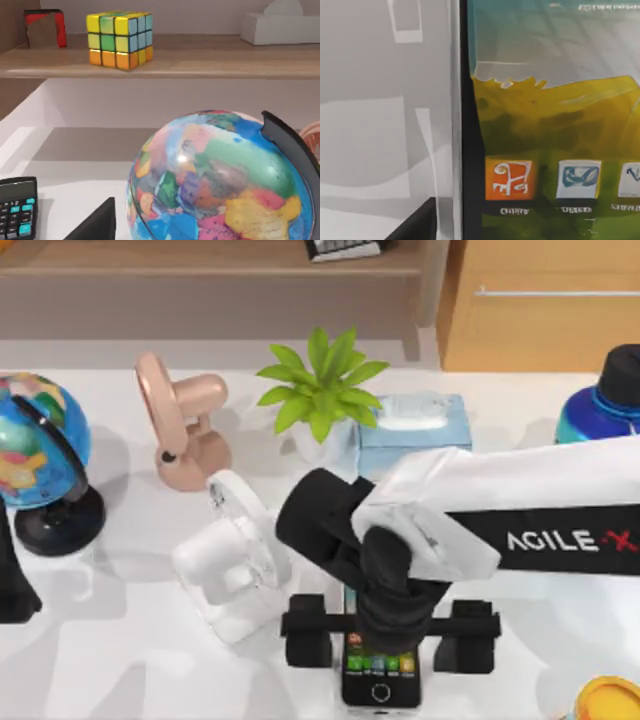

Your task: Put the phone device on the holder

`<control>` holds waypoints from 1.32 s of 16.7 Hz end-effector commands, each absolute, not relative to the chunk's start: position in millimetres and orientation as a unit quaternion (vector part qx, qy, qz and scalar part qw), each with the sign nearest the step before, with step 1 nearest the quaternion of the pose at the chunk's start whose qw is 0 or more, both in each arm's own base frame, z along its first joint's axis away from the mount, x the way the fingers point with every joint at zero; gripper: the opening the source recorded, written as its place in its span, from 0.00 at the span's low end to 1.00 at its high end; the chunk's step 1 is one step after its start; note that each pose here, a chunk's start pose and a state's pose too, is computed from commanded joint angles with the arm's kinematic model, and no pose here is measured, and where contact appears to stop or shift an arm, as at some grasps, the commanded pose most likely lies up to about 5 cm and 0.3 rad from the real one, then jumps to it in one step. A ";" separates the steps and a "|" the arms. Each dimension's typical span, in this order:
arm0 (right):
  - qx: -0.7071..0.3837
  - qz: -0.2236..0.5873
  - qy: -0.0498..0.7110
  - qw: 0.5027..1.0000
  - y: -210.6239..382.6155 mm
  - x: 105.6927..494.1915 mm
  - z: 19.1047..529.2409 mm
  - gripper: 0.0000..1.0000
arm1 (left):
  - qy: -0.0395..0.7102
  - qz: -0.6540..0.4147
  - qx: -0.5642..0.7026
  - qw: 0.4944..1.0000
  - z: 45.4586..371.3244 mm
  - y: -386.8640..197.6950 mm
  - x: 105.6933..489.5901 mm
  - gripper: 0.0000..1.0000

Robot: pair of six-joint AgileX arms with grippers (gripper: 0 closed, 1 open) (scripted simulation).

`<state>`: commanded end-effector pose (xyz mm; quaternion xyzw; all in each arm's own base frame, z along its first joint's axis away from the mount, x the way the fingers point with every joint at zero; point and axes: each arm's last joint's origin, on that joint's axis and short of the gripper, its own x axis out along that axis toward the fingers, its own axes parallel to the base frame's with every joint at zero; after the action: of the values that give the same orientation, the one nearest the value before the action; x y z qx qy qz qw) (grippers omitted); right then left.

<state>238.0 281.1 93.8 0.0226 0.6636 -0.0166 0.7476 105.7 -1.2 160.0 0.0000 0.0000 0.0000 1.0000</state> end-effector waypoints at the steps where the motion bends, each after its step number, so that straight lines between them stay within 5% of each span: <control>1: 0.023 -0.017 0.664 0.748 281.1 238.0 93.8 0.85 | 0.000 0.000 0.000 1.000 160.0 -1.2 105.7 1.00; 12: 0.023 -0.017 0.664 0.748 281.1 238.0 93.8 0.02 | 0.000 0.000 0.000 1.000 160.0 -1.2 105.7 1.00; 22: 0.015 -0.017 0.686 0.727 278.8 218.3 114.6 0.00 | 0.000 0.000 0.000 1.000 160.0 -1.2 105.7 1.00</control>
<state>218.3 278.8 114.6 0.0148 0.6860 -0.0169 0.7273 105.7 -1.2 160.0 0.0000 0.0000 0.0000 1.0000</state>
